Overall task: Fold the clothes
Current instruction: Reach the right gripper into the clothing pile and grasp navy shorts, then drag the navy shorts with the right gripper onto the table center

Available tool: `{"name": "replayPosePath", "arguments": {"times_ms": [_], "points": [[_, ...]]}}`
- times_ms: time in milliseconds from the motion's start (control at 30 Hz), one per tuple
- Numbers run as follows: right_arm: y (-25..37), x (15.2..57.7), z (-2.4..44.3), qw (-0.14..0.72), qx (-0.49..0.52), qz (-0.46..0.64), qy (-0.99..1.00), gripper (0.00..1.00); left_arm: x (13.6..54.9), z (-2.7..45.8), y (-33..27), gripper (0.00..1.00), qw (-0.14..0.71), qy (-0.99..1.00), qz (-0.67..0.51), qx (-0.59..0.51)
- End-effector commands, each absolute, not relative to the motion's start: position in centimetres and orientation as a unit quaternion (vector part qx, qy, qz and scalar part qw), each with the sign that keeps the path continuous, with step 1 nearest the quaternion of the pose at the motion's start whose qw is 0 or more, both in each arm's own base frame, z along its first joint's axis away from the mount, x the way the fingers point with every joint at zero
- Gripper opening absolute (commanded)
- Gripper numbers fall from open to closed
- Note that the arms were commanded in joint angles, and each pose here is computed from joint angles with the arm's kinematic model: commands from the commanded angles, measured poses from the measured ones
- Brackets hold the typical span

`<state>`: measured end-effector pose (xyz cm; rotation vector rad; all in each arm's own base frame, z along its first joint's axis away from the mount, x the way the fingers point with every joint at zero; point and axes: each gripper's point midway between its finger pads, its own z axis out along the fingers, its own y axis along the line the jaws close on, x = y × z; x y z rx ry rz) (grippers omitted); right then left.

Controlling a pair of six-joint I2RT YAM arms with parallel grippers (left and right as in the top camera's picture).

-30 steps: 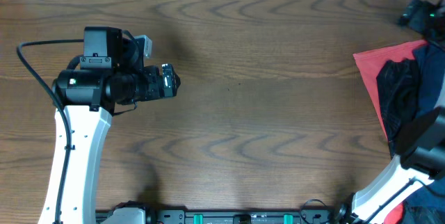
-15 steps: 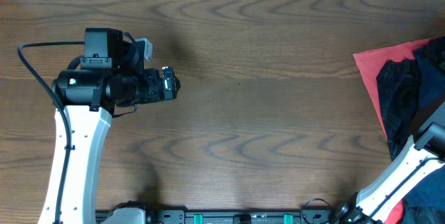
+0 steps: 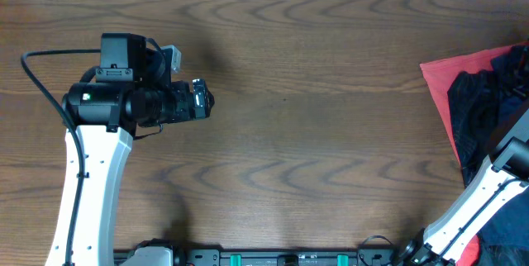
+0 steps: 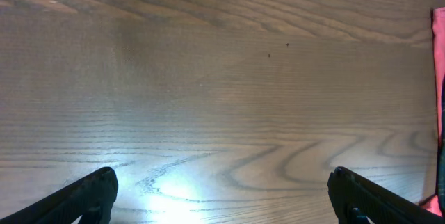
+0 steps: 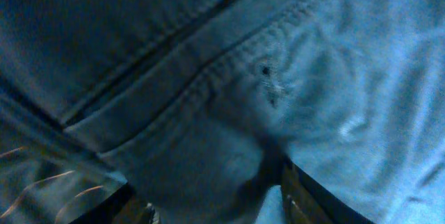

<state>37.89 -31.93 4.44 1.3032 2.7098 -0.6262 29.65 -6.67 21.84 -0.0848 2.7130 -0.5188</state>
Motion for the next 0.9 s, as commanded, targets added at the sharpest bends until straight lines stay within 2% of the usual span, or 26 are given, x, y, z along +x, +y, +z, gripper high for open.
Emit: {"name": "replayPosePath", "arguments": {"times_ms": [0,67,100,167,267,300,400,567,733,867], "points": [[-34.3,36.3,6.0,0.034,0.449,-0.259,0.855,0.52,29.8,22.6,-6.9,0.98,0.195,0.962,-0.189,-0.023],[-34.2,36.2,6.0,0.032,0.449,-0.257,0.855,0.51,29.8,22.6,-6.9,0.98,0.195,0.962,-0.189,-0.023],[-34.1,36.2,5.9,0.032,0.449,-0.255,0.856,0.47,29.8,22.6,-6.9,0.98,0.195,0.962,-0.189,-0.023],[-33.9,36.3,5.9,0.032,0.448,-0.251,0.858,0.34,29.8,22.5,-6.9,0.98,0.195,0.962,-0.189,-0.023],[-33.4,36.8,5.9,0.039,0.450,-0.229,0.862,0.04,29.8,22.5,-6.9,0.98,0.195,0.962,-0.189,-0.023],[-33.2,37.0,6.2,0.045,0.451,-0.221,0.864,0.01,29.8,22.5,-6.9,0.98,0.195,0.962,-0.189,-0.023],[-33.0,37.7,8.5,0.074,0.454,-0.208,0.863,0.01,29.8,22.5,-6.9,0.98,0.195,0.962,-0.189,-0.023],[-30.2,40.3,15.9,0.178,0.439,-0.120,0.872,0.01,29.1,22.7,-6.8,0.98,0.191,0.964,-0.185,-0.016],[-22.9,42.5,24.1,0.271,0.375,-0.020,0.886,0.01,28.7,24.3,-6.5,0.98,0.220,0.959,-0.180,-0.014],[-16.1,44.1,27.2,0.299,0.301,0.002,0.905,0.01,28.3,26.4,-5.0,0.98,0.265,0.954,-0.141,-0.020]]}}
